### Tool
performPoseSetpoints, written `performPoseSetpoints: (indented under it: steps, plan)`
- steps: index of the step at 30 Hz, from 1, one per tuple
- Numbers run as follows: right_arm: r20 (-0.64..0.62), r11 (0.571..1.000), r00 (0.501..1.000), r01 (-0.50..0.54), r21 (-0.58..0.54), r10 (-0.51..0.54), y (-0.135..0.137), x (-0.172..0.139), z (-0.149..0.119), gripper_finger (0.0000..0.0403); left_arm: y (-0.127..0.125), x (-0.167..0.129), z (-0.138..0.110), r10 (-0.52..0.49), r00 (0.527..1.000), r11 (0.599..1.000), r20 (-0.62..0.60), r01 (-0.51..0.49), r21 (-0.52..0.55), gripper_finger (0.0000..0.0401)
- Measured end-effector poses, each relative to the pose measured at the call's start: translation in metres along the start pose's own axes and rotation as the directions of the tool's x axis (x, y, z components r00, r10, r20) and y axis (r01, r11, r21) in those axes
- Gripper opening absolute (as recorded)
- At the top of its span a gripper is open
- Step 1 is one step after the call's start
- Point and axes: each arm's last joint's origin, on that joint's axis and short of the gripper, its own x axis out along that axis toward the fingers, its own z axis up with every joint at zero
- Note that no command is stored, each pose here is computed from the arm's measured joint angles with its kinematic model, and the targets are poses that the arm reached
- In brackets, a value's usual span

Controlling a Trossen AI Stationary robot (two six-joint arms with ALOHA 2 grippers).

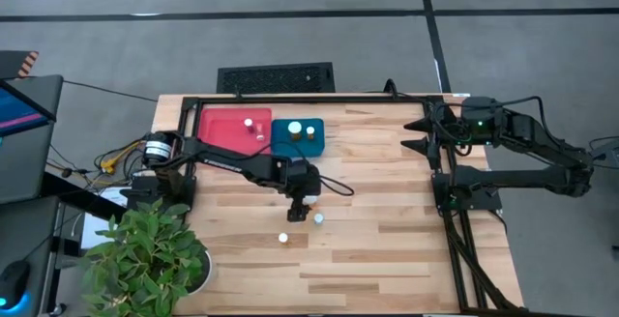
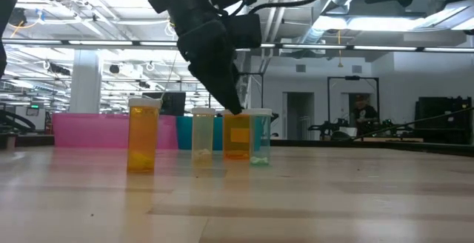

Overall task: Pick and place medicine bottles into bin by pill shape (circle, oval)
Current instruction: Put the orange capsule bottle into the blue bin

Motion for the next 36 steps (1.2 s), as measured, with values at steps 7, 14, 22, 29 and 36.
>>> performPoseSetpoints:
  steps: [7,14,22,29,36]
  plan:
    - [0.0,1.0,1.0,0.0,-0.002,0.0,0.0,0.0,0.0,0.0276,0.001,0.0,-0.001,0.023,1.0,1.0,-0.005,-0.023,0.0,0.0279]
    - [0.0,1.0,1.0,0.0,-0.002,0.0,0.0,0.0,0.0,0.0276,0.001,0.004,-0.002,0.017,1.0,1.0,-0.019,-0.016,0.021,0.0226]
    - [0.0,1.0,1.0,0.0,0.0,0.0,0.0,0.0,0.0,0.0276,0.001,0.004,-0.003,0.033,0.999,0.999,-0.035,-0.033,0.005,0.0197]
    - [-0.001,1.0,1.0,0.0,0.0,0.0,0.0,0.0,0.0,0.0276,0.002,-0.001,-0.003,0.039,0.999,0.993,-0.029,-0.042,-0.11,0.0206]
    - [0.0,1.0,1.0,0.0,0.0,0.0,0.0,0.0,0.0,0.0276,0.017,-0.031,0.011,0.197,0.978,0.951,-0.069,-0.208,-0.23,0.0205]
